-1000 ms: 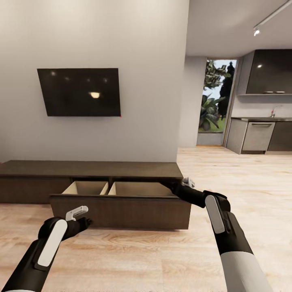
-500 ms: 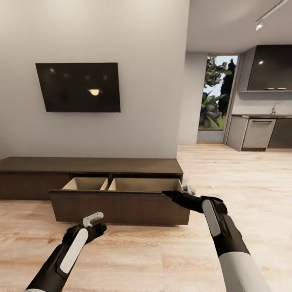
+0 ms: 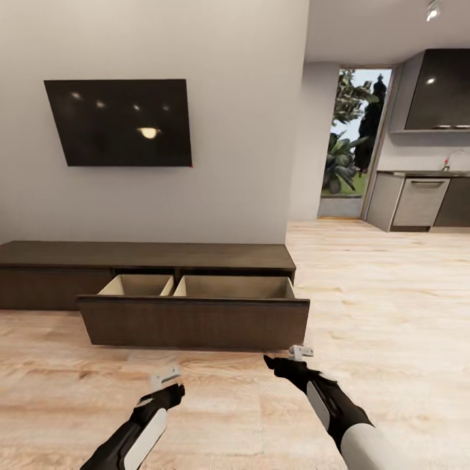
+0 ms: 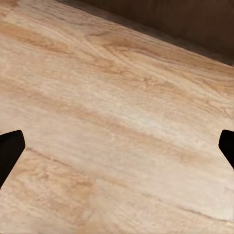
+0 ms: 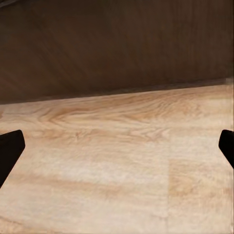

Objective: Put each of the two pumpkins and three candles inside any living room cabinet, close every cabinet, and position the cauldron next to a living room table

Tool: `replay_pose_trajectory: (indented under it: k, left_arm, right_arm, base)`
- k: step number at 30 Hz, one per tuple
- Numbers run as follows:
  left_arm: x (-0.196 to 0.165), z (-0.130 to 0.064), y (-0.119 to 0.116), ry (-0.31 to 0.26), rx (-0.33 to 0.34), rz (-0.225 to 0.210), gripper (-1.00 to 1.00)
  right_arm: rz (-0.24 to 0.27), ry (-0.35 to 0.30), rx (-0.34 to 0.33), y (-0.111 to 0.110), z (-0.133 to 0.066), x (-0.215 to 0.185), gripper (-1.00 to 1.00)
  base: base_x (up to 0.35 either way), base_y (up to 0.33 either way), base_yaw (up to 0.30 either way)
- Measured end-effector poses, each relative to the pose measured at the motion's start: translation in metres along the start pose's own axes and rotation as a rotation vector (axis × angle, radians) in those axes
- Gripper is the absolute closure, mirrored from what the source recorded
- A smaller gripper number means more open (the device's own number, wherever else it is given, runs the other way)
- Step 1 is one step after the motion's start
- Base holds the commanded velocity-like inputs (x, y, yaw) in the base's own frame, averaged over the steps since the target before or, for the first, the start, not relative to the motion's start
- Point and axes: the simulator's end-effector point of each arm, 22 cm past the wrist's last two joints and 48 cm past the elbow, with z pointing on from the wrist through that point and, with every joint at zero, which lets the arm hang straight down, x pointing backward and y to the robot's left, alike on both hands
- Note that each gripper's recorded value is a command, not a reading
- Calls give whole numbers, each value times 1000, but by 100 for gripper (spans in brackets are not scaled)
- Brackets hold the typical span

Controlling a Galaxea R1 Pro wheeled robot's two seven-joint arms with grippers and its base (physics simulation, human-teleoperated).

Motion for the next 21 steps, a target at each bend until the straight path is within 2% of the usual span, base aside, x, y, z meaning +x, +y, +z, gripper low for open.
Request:
replay_pose_trajectory:
  k: [4, 7, 9, 10, 12, 14, 19, 21]
  left_arm:
    - [23, 10, 5, -30, -23, 23, -100]
    - [40, 11, -11, -30, -11, 31, -100]
    - [45, 11, -18, -35, -5, 56, -100]
    - [46, 12, -20, -44, -5, 82, -100]
    - [46, 13, -23, -61, -6, 127, -100]
    - [45, 14, -29, -72, 1, 151, -100]
    - [54, 19, -33, -59, 6, 165, -100]
    - [54, 21, -38, -56, 23, 167, -100]
  right_arm:
    - [-17, -41, 69, -19, 5, 17, -100]
    - [-24, -72, 165, -41, 5, 25, -100]
    - [-25, -83, 201, -50, 5, 29, -100]
    - [-26, -93, 215, -54, 4, 30, -100]
    - [-26, -102, 233, -59, 4, 37, -100]
    - [-25, -113, 244, -63, 5, 43, -100]
    - [-41, -187, 249, -65, 6, 37, -100]
    - [-44, -196, 250, -66, 7, 38, -100]
  base:
    - [0, 0, 0]
    - [0, 0, 0]
    - [0, 0, 0]
    - [0, 0, 0]
    - [0, 0, 0]
    - [0, 0, 0]
    - [0, 0, 0]
    - [0, 0, 0]
